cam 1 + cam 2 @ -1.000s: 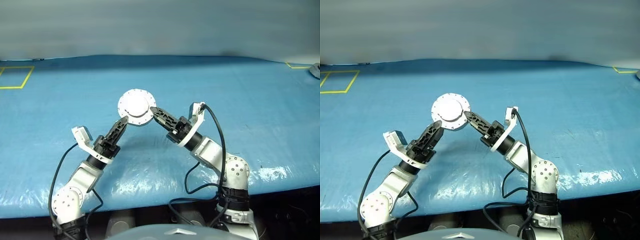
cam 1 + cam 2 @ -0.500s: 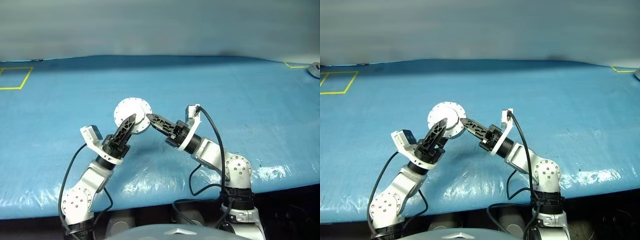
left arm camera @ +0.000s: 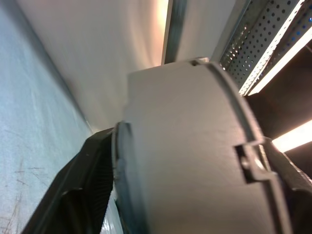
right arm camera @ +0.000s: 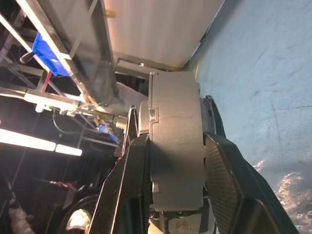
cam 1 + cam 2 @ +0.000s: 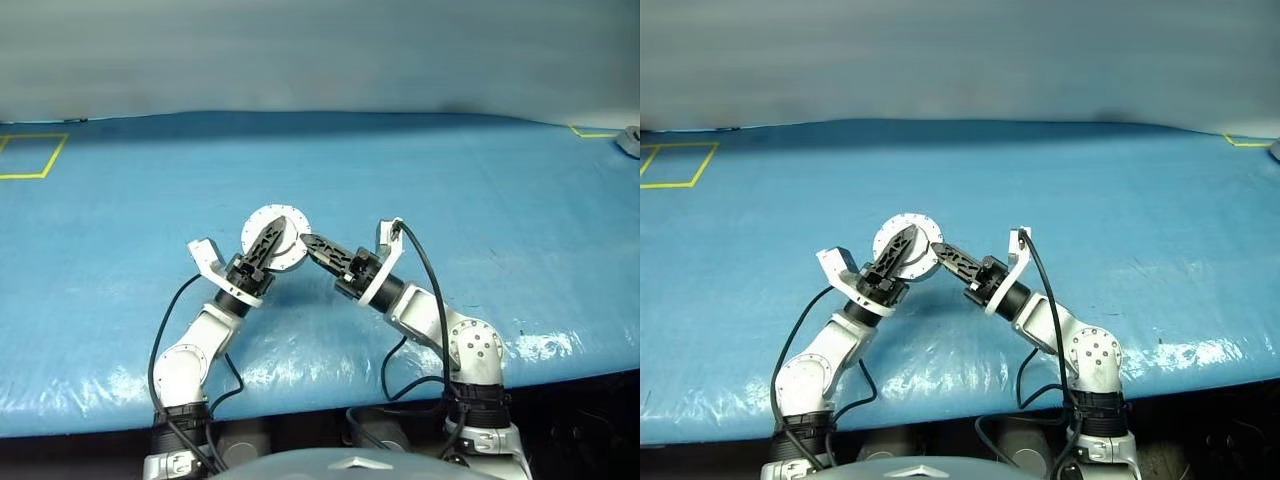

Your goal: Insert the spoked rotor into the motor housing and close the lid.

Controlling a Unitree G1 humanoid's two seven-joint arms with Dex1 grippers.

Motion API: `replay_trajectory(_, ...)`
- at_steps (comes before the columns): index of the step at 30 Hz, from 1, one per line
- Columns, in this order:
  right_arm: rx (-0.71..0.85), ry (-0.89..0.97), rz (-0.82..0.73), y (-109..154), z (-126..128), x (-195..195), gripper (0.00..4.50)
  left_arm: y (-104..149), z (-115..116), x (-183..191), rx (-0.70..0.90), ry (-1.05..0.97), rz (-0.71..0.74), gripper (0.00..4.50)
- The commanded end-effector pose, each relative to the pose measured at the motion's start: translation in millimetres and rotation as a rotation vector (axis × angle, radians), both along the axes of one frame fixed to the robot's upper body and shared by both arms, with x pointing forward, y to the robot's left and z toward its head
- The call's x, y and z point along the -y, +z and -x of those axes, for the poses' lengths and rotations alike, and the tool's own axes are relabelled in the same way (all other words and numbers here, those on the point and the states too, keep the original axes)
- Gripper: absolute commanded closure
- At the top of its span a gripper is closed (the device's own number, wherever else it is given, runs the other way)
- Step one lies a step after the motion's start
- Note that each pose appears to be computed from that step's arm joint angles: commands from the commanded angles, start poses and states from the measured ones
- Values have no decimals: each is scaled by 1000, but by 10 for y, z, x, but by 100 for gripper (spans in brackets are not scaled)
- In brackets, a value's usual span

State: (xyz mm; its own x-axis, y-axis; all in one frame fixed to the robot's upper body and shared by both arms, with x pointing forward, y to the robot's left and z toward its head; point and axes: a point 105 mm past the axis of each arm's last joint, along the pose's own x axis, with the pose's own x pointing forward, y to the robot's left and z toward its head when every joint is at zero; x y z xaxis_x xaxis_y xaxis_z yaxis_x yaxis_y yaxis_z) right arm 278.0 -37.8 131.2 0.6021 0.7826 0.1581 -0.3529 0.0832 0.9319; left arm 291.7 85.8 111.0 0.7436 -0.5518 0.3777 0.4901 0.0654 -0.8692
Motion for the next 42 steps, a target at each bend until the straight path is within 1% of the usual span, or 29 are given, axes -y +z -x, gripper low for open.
replay_trajectory(1, 86, 38, -92, 278, 71, -81, 327, -104, -28, 101, -31, -31, -103, 159)
replay_trajectory(3, 70, 16, -89, 256, 45, -77, 327, 8, -7, 90, 15, -37, -53, 182)
replay_trajectory(4, 65, 5, -88, 250, 32, -75, 327, 35, 0, 93, 24, -43, -44, 185)
replay_trajectory(5, 65, 5, -103, 263, 32, -82, 327, 9, -20, 112, 0, -41, -61, 185)
replay_trajectory(7, 63, 3, -108, 267, 28, -99, 327, -13, -43, 139, -40, -41, -44, 186)
replay_trajectory(11, 48, -19, -96, 247, -15, -104, 327, 75, -11, 174, -21, -71, 14, 186)
replay_trajectory(13, 36, -37, -84, 230, -47, -105, 327, 71, -29, 163, -35, -68, 14, 186)
replay_trajectory(15, -3, -92, -66, 183, -120, -87, 327, 33, -95, 103, -62, -28, -5, 186)
replay_trajectory(17, 7, -110, -41, 179, -140, -94, 327, 7, -157, 43, -83, 9, -18, 186)
replay_trajectory(21, 11, -199, -33, 177, -226, -40, 327, 32, -212, -6, -80, 42, -24, 186)
replay_trajectory(22, 12, -202, -35, 175, -233, -38, 254, 42, -221, -14, -76, 48, -23, 186)
replay_trajectory(24, 25, -156, -32, 184, -197, -79, 193, 47, -267, -61, -78, 79, -21, 186)
replay_trajectory(26, 41, -68, -28, 197, -124, -151, 130, 33, -315, -112, -87, 110, -31, 186)
replay_trajectory(27, 30, -78, -19, 181, -136, -145, 95, 41, -341, -153, -86, 131, -31, 186)
replay_trajectory(30, 13, -113, -13, 163, -173, -108, 95, 57, -406, -262, -83, 183, -39, 186)
replay_trajectory(34, 34, -150, 38, 145, -188, -52, 95, 51, -527, -514, -86, 314, -116, 186)
replay_trajectory(36, 86, -205, 171, 72, -211, 29, 95, -25, -619, -701, -120, 423, -223, 186)
replay_trajectory(38, 154, -293, 407, -79, -253, 151, 95, -99, -697, -897, -138, 537, -380, 186)
replay_trajectory(39, 175, -317, 465, -126, -251, 205, 95, -107, -720, -968, -143, 567, -394, 186)
replay_trajectory(42, 242, -334, 489, -127, -176, 294, 95, -112, -764, -1078, -146, 597, -405, 186)
